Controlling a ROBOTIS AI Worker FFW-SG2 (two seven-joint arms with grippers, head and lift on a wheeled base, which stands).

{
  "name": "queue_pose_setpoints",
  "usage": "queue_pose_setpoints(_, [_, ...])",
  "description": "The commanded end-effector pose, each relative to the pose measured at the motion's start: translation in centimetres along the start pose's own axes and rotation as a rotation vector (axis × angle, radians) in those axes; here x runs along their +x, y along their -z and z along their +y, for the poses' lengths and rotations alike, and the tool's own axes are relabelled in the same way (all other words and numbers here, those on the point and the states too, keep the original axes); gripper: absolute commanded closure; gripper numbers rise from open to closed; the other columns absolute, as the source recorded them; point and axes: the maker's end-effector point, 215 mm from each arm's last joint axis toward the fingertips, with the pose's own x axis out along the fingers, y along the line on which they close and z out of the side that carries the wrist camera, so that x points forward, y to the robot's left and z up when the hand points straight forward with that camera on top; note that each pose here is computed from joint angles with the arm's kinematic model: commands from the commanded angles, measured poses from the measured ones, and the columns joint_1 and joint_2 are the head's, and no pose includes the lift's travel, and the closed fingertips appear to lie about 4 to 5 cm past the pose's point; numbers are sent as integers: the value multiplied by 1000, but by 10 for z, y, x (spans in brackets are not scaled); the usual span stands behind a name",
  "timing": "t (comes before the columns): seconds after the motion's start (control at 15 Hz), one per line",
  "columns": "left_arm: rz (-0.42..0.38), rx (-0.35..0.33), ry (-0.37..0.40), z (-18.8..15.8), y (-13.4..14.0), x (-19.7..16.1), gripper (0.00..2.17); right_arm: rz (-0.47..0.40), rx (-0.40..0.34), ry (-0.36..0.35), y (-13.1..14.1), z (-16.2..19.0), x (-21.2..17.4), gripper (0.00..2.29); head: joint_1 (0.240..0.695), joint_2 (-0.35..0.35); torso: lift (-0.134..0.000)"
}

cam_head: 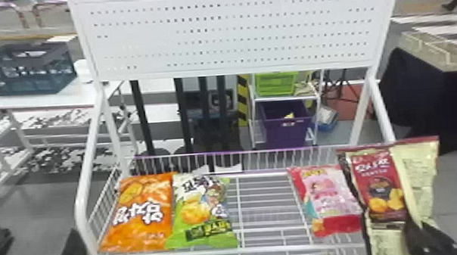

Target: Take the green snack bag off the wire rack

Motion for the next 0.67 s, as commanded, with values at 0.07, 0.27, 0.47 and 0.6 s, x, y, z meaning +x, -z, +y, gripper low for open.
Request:
queue_pose_setpoints(0.07, [-3, -5, 4, -3, -1, 0, 87, -2, -1, 0, -1, 0, 0, 2246, 499, 0, 0])
queue_pose_setpoints(0.27, [-3, -5, 5, -3, -1, -1, 87, 0, 0, -1, -1, 1, -1, 2246, 499, 0, 0])
queue_pose_setpoints(0.47, [-2, -5, 8, -5, 0, -1, 87, -1, -2, -2, -2, 1, -1, 2246, 499, 0, 0])
queue_pose_setpoints(0.6, [-2, -4, 9, -6, 0, -1, 87, 2, -3, -2, -1, 1, -2, 2246, 499, 0, 0])
